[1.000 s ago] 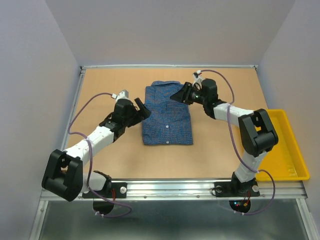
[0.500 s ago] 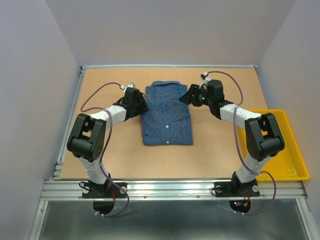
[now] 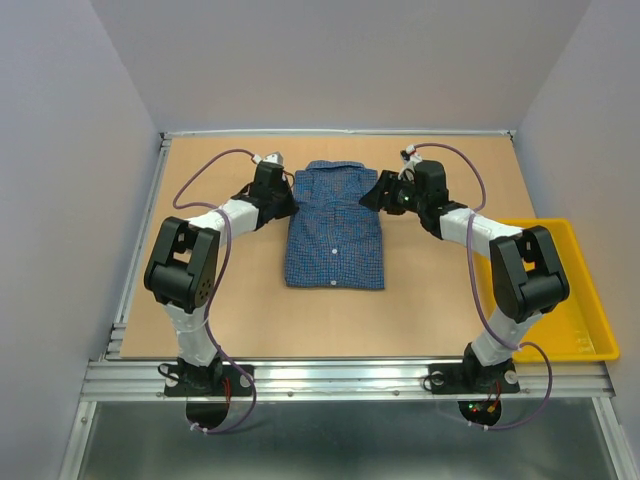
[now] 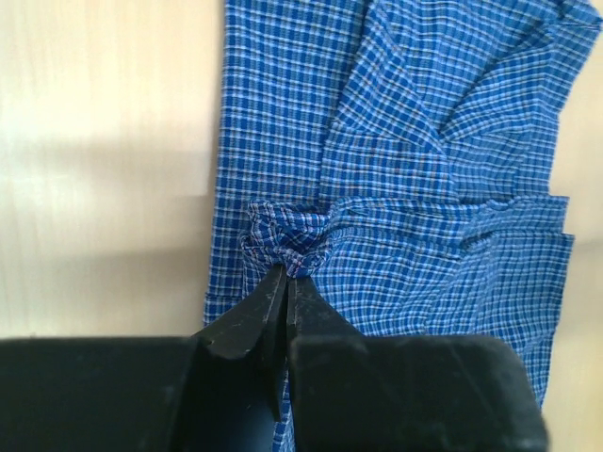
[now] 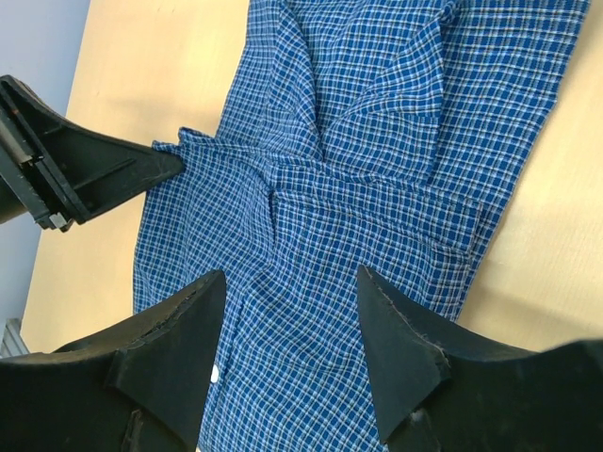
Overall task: Fold and stack the long sleeve shirts
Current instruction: Fold the shirt
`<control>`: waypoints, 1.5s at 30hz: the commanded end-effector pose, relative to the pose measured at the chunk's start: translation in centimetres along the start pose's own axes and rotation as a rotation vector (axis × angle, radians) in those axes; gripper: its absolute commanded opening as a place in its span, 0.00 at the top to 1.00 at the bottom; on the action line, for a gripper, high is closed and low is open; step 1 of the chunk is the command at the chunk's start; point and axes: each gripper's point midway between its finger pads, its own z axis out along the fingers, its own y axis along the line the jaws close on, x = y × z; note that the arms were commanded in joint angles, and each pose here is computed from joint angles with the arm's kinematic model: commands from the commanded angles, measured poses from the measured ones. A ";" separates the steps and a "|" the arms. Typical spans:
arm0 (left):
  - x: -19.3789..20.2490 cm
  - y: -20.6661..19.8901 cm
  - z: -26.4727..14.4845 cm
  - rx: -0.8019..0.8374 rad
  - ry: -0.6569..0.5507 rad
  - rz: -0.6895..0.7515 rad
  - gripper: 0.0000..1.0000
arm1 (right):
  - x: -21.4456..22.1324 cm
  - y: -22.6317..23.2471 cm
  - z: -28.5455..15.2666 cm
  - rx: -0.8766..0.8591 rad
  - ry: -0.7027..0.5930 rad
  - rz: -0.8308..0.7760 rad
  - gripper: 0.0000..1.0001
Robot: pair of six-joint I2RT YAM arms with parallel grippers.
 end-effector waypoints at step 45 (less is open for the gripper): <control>0.5 -2.0 3.2 0.319 -0.017 -0.139 0.78 | 3.0 -5.2 4.6 -0.097 -0.002 0.332 0.41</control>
